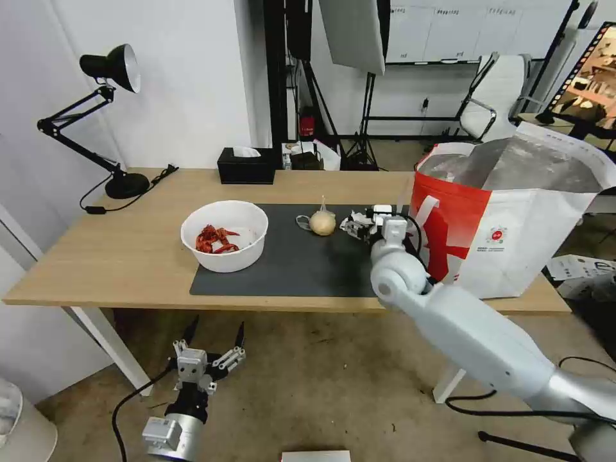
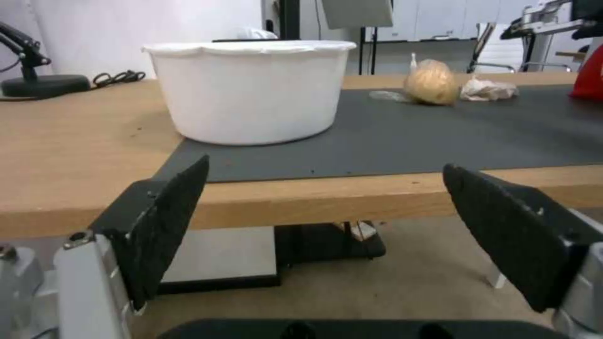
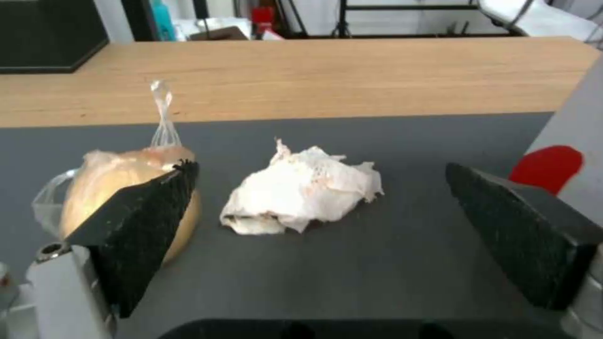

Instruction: Pick up the trash from the table and place it into the takeout bag.

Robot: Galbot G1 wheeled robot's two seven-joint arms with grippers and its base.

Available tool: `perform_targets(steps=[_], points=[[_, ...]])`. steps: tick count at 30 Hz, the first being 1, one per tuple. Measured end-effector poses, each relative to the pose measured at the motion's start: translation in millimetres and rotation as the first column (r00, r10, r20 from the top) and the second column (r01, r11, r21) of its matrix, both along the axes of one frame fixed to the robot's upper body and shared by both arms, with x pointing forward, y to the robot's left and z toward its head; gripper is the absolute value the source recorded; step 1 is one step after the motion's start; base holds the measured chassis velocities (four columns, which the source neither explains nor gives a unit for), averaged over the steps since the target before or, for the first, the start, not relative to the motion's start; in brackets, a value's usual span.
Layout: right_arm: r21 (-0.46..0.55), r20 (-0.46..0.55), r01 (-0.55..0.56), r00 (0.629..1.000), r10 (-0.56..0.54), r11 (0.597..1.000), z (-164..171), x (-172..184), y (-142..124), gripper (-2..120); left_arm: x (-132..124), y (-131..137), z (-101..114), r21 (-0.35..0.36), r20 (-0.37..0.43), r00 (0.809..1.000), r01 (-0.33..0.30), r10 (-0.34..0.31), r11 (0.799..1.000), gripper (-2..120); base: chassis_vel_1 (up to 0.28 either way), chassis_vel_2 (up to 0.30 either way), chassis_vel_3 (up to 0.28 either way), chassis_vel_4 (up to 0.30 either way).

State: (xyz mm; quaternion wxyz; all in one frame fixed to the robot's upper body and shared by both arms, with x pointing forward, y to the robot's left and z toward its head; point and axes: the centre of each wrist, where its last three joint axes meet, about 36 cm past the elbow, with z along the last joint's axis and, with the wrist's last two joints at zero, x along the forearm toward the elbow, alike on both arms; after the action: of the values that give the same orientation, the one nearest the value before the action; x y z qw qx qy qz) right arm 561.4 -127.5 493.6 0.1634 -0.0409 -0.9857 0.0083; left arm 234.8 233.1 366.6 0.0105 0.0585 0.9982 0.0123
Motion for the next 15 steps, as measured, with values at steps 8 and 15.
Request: perform_targets(steps=[8,15], points=[[-0.004,-0.069,0.081,0.994,-0.081,0.997,13.1,27.0,22.5,100,-3.1,2.3,4.5,0.004,0.006,1.0,-0.006,0.006,1.0,100,0.0,0.0,0.0,0.0],[-0.02,-0.107,0.098,0.989,-0.099,0.995,12.4,42.8,22.5,100,-2.9,2.6,5.0,0.006,0.007,1.0,-0.003,0.003,1.0,100,0.0,0.0,0.0,0.0]])
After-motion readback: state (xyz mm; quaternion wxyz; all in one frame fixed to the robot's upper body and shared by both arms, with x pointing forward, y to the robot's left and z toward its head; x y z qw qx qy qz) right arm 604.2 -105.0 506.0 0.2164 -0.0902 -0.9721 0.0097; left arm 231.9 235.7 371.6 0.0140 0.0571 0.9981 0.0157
